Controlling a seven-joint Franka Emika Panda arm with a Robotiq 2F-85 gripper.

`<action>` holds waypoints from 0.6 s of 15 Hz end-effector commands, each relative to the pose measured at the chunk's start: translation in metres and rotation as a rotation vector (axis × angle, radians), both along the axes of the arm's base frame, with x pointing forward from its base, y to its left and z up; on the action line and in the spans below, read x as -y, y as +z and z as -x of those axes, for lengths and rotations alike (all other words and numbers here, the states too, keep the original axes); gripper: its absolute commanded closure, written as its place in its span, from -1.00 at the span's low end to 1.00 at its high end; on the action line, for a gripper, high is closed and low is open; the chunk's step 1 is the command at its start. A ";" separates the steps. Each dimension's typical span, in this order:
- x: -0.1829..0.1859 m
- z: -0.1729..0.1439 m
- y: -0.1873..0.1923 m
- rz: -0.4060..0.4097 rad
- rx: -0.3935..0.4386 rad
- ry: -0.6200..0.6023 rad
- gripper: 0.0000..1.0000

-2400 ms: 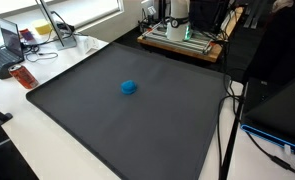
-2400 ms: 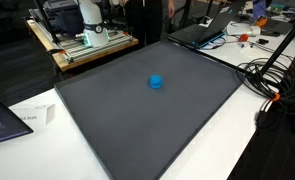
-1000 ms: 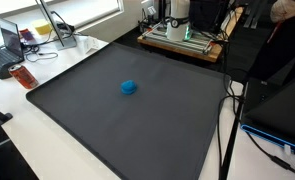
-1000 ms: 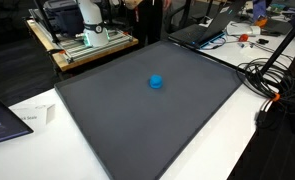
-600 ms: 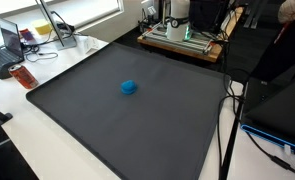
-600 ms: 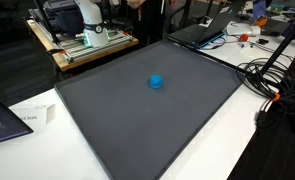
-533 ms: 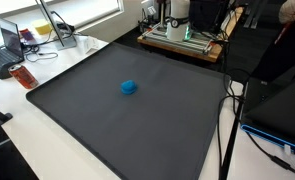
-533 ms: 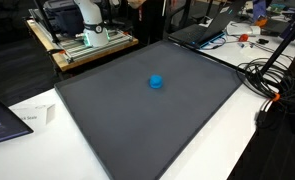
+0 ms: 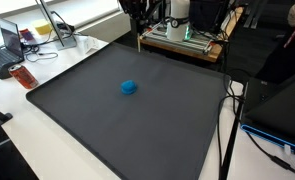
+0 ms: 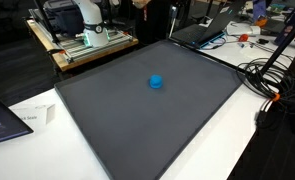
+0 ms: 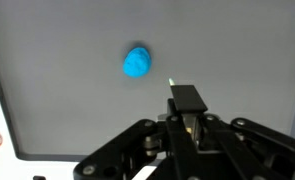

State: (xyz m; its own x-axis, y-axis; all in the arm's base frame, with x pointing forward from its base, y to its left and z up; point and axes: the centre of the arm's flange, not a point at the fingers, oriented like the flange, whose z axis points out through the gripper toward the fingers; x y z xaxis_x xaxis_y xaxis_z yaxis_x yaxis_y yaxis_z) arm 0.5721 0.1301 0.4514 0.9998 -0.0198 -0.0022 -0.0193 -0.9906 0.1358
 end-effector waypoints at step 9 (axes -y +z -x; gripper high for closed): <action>-0.012 -0.089 -0.085 0.159 -0.059 -0.124 0.94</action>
State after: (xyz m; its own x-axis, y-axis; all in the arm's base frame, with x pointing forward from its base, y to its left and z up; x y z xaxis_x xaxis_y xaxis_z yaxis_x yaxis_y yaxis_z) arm 0.6345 0.1336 0.3779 0.9927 -0.1163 -0.0333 -0.1046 -0.9631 0.2478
